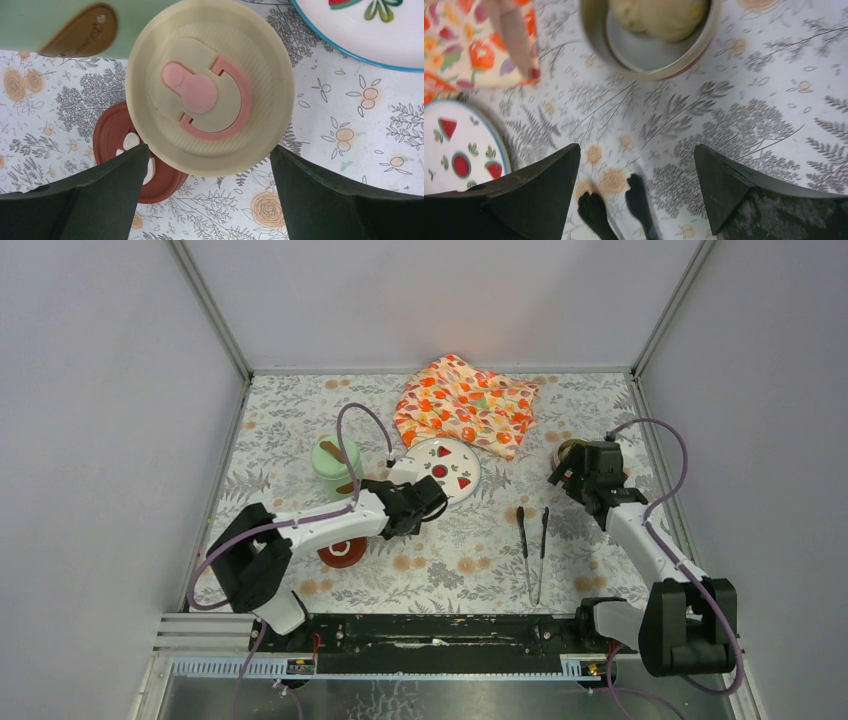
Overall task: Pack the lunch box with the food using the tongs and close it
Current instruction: Move the packing box to the center of the board, then pick up the packing box from the center of the board.
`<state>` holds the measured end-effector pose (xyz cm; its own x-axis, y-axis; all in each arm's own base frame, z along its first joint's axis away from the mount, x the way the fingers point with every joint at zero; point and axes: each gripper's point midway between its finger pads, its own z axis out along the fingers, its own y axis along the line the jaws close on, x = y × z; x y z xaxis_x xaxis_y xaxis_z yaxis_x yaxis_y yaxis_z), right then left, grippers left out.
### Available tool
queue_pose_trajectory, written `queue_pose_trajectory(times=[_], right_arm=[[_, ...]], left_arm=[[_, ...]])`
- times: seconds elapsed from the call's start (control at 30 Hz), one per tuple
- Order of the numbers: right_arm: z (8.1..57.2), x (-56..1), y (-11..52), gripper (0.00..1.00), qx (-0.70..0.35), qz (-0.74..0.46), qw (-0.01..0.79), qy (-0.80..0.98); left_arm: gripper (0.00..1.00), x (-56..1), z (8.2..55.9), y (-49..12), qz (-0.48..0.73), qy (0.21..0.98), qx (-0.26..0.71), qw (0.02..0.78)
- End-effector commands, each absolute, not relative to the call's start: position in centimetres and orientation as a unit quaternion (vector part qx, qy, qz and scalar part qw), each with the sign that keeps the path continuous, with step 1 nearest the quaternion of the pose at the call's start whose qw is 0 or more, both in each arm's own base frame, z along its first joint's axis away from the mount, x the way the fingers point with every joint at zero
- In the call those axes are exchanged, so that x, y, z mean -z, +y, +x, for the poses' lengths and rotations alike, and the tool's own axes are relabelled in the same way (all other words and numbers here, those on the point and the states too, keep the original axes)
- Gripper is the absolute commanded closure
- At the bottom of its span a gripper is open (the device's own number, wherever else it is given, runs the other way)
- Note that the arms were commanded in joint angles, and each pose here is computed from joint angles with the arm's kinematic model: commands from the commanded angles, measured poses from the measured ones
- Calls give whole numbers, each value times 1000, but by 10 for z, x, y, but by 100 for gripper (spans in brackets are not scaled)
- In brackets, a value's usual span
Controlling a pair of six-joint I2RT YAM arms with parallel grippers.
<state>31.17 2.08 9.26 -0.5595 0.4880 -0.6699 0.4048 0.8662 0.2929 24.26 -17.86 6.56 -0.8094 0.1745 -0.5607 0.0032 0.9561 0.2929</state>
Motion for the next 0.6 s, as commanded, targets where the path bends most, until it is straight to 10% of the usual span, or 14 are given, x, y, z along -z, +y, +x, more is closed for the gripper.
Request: queue_pose_trajectory(times=[0.0,0.57], right_arm=[[346,-115,-5,10,-71,312,421,848],[383,-82,-51,37,-10,402,384,831]], left_arm=[[2,-85,250,-170,29,932,-136,334],[2,-273,280,-128,-1,868,14,497]])
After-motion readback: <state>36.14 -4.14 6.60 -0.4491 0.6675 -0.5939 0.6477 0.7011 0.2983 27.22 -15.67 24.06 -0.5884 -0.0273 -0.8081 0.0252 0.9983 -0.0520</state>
